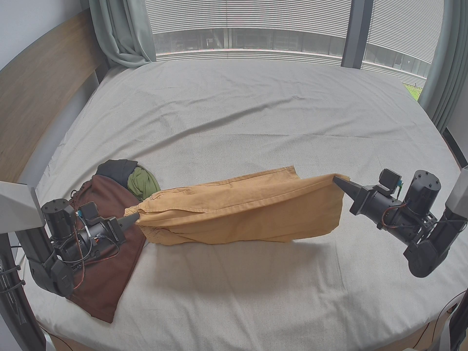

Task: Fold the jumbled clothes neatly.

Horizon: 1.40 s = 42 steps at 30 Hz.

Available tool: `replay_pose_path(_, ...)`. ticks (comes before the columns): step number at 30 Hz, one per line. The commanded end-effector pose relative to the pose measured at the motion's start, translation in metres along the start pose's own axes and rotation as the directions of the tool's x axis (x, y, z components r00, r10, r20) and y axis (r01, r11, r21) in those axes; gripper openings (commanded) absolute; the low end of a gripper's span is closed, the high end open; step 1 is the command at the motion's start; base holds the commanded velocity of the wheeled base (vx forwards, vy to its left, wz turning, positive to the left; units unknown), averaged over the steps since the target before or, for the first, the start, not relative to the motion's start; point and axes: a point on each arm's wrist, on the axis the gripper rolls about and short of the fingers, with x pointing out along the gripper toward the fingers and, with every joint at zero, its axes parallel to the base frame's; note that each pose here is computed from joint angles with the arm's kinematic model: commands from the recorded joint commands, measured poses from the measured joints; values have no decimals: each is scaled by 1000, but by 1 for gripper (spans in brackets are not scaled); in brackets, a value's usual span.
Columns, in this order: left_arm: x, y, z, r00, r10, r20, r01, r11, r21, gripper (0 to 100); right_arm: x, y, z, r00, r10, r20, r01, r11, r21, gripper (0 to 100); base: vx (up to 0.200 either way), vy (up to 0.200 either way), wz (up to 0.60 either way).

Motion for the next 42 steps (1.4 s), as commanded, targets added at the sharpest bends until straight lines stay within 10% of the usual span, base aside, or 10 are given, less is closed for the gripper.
replay_pose_path(1,9,-4,4,999,14,35,-13,999,-42,0,25,-27,-13,999,-38,-16,38,999,14,0,0,0,0)
replay_pose_path(42,58,19,-3,989,102,105,-89,988,-123,0,108,-73,-11,999,-10,32,9,999,45,0,0,0,0)
